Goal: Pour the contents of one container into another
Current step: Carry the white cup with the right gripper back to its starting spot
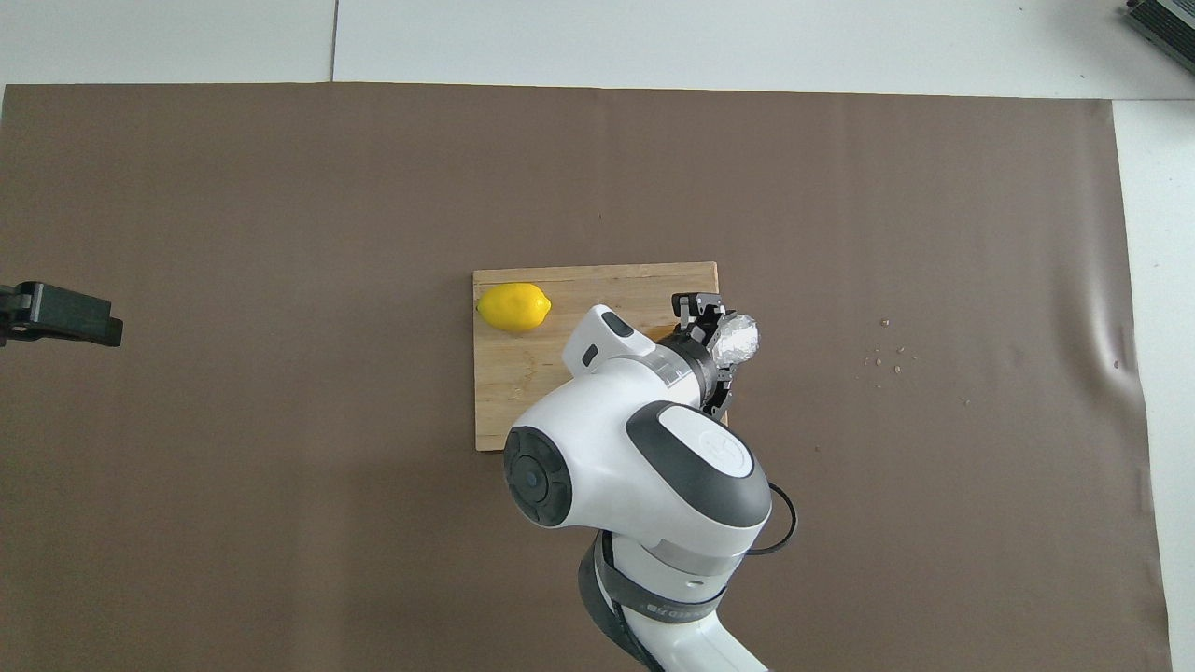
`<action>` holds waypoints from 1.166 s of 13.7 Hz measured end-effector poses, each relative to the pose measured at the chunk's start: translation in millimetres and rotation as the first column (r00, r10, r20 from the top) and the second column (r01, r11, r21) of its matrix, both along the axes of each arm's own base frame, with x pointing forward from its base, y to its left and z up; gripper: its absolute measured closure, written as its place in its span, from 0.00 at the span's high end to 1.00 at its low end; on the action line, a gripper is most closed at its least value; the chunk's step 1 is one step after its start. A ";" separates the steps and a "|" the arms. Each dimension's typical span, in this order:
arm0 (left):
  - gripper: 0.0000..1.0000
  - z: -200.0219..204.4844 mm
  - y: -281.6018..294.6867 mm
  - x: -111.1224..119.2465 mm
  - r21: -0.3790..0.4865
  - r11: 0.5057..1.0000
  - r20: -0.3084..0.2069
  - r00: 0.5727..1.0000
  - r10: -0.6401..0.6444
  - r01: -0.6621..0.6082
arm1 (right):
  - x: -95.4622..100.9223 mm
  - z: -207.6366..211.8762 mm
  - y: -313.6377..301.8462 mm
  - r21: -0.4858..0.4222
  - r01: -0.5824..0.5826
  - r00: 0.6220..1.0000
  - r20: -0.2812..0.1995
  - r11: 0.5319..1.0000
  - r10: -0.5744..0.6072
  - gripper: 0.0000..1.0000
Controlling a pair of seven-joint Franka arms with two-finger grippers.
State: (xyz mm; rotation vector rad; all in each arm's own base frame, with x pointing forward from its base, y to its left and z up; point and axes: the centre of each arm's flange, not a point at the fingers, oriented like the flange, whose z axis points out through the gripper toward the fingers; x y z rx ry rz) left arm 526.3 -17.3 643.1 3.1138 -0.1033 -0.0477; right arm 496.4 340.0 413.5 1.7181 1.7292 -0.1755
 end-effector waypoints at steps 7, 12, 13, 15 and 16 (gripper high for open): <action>1.00 0.0 0.0 0.0 0.000 1.000 0.000 1.000 0.000 0.000 | 33.2 19.3 -64.9 0.209 0.133 0.982 -0.163 0.969 -0.099 0.50; 1.00 0.0 0.0 0.0 0.000 1.000 0.000 1.000 0.000 0.000 | 59.3 15.2 -128.4 0.268 0.175 0.954 -0.285 0.947 -0.095 0.50; 1.00 0.0 0.0 0.0 0.000 1.000 0.000 1.000 0.000 0.000 | 64.0 14.0 -143.0 0.281 0.175 0.947 -0.311 0.944 -0.084 0.50; 1.00 0.0 0.0 0.0 0.000 1.000 0.000 1.000 0.000 0.000 | 73.5 12.7 -173.7 0.297 0.172 0.937 -0.343 0.939 -0.063 0.50; 1.00 0.0 0.0 0.0 0.000 1.000 0.000 1.000 0.000 0.000 | 77.5 10.8 -186.7 0.323 0.166 0.933 -0.356 0.932 -0.043 0.50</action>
